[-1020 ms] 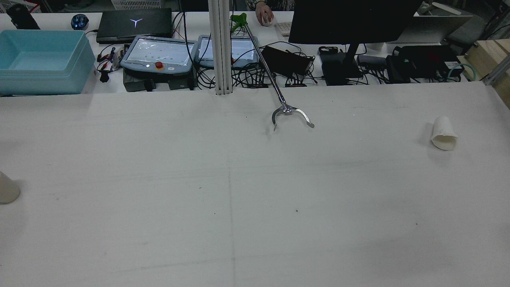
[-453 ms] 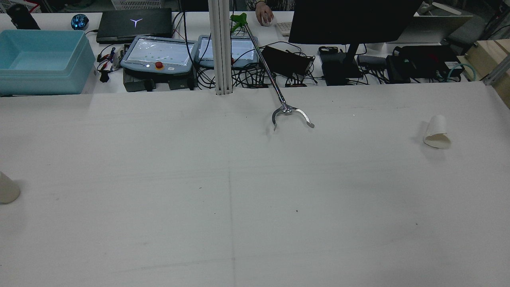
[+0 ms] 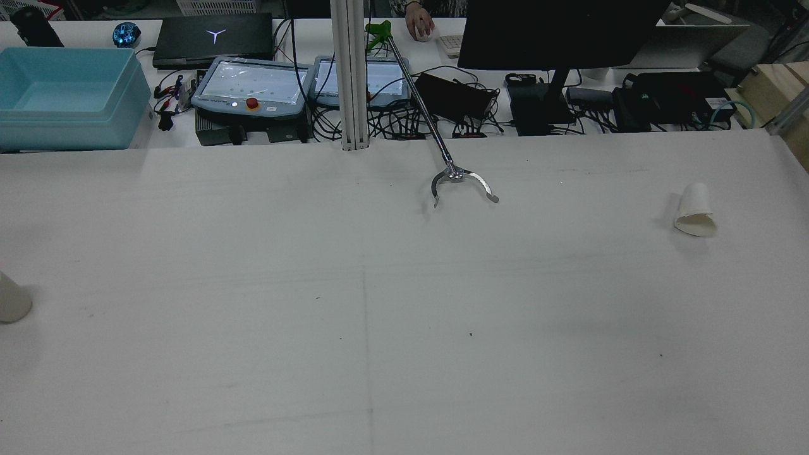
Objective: Pour water
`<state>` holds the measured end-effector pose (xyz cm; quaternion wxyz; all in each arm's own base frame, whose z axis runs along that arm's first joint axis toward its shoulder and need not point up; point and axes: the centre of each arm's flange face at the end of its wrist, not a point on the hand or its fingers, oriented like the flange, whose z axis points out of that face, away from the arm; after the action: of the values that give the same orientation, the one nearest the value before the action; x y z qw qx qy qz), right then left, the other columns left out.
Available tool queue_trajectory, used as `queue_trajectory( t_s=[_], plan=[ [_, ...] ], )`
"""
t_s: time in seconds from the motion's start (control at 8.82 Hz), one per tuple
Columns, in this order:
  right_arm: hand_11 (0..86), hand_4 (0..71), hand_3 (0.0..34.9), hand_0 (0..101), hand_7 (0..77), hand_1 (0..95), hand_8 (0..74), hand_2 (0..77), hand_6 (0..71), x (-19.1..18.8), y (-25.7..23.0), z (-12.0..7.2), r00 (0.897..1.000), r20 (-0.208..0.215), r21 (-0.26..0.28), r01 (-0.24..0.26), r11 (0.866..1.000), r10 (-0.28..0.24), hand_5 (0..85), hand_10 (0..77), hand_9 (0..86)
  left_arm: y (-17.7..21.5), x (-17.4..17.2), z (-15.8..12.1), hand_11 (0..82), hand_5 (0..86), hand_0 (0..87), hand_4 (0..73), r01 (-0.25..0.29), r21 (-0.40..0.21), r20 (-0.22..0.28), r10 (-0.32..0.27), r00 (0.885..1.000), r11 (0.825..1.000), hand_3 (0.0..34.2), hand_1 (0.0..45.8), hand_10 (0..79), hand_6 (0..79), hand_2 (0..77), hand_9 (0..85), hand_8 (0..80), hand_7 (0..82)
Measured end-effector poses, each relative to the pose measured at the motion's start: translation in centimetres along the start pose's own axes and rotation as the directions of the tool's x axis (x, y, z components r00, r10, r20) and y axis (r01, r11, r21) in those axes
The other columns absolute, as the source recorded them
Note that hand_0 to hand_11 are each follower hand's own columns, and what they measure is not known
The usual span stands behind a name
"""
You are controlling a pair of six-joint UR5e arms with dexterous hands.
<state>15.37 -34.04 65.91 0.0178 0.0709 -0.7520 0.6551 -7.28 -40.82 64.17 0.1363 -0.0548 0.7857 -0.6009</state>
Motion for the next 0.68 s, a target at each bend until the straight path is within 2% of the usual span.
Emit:
queue_trajectory(
  t_s=[0.23,0.34,0.45,0.68],
  plan=[
    [3.8,18.0,1.2,46,14.2,12.5,1.1,14.7,10.9,0.0,0.3,0.0,1.0,0.001,-0.004,-0.005,1.0,0.005,24.5,2.2,4.9,0.1,-1.0,-1.1,0.5,11.4,49.2,6.0,0.002,0.002,0.02,-0.002,1.0,1.0,0.0,8.7,0.0,0.5,1.6,0.5,0.5,6.5],
    [3.8,18.0,1.2,46,14.2,12.5,1.1,14.7,10.9,0.0,0.4,0.0,1.0,0.001,-0.006,-0.006,1.0,0.006,24.5,2.2,4.9,0.1,-1.3,-1.1,0.5,11.4,49.2,6.0,0.003,-0.001,0.028,-0.003,1.0,1.0,0.0,8.7,0.0,1.1,1.6,0.5,0.5,6.5],
    [6.5,22.9,1.3,46,16.4,13.1,2.7,16.9,12.5,0.0,0.4,0.1,1.0,0.001,-0.007,-0.006,1.0,0.006,25.1,3.8,5.4,0.2,-1.7,-0.9,0.5,11.4,49.2,6.0,0.004,-0.007,0.037,-0.004,0.999,1.0,0.0,8.7,0.0,2.7,1.6,0.5,0.5,6.5],
    [6.0,22.9,1.4,46,16.4,13.1,2.7,16.9,12.5,0.0,0.4,0.1,1.0,-0.001,-0.008,-0.006,1.0,0.006,25.1,3.8,5.4,0.4,-2.3,-0.7,0.5,11.4,49.2,7.1,0.011,-0.011,0.053,-0.011,0.999,1.0,0.0,7.6,0.0,2.2,1.6,0.5,0.5,6.5]
  ],
)
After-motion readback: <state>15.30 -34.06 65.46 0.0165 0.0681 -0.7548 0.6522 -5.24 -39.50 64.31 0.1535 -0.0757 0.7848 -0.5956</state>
